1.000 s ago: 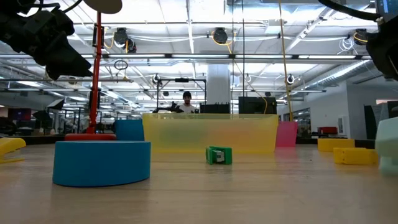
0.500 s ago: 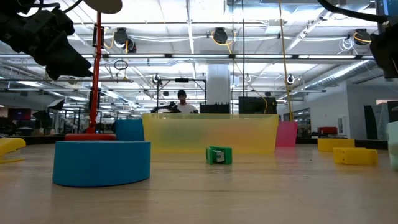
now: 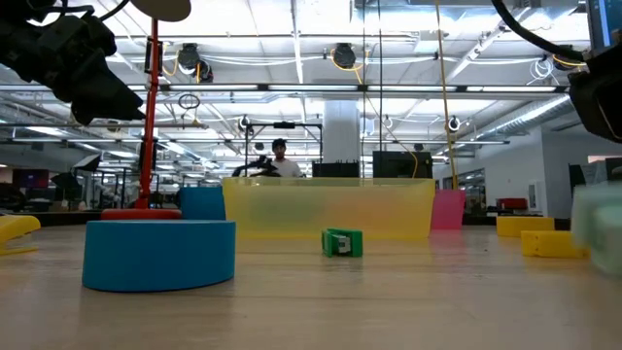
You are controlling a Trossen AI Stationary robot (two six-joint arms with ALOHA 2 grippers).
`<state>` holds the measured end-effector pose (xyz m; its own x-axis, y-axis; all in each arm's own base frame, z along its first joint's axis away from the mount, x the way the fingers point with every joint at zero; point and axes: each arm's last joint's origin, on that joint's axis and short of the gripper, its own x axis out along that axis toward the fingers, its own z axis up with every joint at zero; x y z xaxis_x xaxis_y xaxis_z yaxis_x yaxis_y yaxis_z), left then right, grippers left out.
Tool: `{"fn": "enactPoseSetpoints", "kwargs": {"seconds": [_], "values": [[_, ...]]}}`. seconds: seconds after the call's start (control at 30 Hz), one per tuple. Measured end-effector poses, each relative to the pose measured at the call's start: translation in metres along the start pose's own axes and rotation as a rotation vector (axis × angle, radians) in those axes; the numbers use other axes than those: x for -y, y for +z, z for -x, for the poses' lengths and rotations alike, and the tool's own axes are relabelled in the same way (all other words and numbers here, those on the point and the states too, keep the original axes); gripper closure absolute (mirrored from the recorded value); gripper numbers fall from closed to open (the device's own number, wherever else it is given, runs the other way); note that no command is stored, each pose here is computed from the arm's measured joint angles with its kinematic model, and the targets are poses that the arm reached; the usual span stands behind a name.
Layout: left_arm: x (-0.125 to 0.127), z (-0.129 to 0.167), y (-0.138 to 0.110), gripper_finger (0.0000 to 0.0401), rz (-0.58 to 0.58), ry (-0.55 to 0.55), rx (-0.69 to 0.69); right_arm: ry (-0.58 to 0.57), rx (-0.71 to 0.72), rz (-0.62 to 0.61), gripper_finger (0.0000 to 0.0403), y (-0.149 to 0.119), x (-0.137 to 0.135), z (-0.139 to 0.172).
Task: Pick and place Stapler, Stapler remover, tape
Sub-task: Put the light green stapler into the blue bin
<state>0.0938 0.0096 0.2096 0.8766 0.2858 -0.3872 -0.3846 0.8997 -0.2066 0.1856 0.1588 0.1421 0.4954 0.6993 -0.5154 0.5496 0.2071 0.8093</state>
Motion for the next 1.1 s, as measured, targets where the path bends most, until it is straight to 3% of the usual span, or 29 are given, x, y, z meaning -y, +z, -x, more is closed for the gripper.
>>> {"fn": "enactPoseSetpoints", "kwargs": {"seconds": [0.33, 0.47, 0.6, 0.7, 0.93, 1.1], "values": [[0.000, 0.000, 0.000, 0.0226, 0.002, 0.000, 0.000, 0.019, 0.014, 0.055, 0.0397, 0.004, -0.002, 0.001], [0.000, 0.000, 0.000, 0.0226, 0.003, 0.000, 0.000, 0.065, 0.019, 0.096, 0.0402, 0.005, -0.007, 0.002], [0.000, 0.000, 0.000, 0.0226, 0.011, 0.000, 0.000, 0.016, 0.019, 0.116, 0.0403, 0.003, -0.015, 0.006], [0.000, 0.000, 0.000, 0.0226, 0.025, 0.000, 0.000, -0.082, 0.025, 0.143, 0.0403, -0.003, -0.029, 0.013], [0.000, 0.000, 0.001, 0.0226, 0.038, -0.002, 0.005, -0.513, 0.075, 0.305, 0.0403, -0.015, -0.067, 0.044], [0.000, 0.000, 0.001, 0.0226, 0.058, 0.006, 0.009, -0.584, 0.065, 0.523, 0.0403, -0.013, -0.075, 0.043]]}}
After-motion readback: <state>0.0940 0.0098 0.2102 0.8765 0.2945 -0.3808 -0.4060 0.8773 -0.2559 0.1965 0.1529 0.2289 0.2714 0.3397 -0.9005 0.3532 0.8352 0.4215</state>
